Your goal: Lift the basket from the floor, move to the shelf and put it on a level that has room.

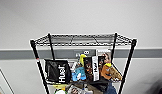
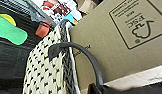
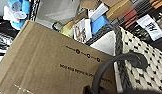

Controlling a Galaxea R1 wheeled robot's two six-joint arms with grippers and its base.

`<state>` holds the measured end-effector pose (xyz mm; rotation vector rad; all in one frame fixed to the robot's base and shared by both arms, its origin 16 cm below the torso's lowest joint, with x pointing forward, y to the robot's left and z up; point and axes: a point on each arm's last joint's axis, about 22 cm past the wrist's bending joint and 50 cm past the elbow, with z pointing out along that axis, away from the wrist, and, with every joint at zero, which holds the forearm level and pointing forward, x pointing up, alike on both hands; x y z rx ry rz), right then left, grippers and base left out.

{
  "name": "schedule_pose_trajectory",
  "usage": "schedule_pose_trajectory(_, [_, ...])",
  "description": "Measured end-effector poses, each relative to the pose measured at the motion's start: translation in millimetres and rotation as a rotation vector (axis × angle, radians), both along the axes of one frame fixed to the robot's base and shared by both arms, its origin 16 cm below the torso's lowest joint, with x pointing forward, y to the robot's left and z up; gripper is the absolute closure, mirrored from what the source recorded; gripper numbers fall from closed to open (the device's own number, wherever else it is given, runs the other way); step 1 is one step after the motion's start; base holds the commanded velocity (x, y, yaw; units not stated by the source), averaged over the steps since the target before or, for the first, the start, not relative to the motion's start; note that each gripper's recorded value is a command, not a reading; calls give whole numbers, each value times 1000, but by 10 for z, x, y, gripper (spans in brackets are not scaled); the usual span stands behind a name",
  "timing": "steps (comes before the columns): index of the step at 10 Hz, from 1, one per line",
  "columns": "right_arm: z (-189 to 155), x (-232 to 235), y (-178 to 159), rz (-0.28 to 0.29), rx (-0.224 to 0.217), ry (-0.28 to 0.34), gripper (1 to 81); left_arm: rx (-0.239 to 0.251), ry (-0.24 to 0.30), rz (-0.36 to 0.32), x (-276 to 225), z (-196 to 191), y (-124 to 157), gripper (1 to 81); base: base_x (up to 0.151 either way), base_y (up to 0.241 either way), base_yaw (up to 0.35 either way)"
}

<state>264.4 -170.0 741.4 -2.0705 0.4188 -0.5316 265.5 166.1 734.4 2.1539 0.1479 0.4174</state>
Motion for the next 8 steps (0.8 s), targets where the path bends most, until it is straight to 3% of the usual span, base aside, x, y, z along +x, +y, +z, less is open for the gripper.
schedule_pose_trajectory(5, [3,2,-1,-1,0,-1,811,-2,-2,-2,-2,6,-11,811,122,0,0])
schedule_pose_trajectory(8, [11,25,-5,-4,0,-5,811,-3,-5,-2,12,12,-23,811,29,0,0])
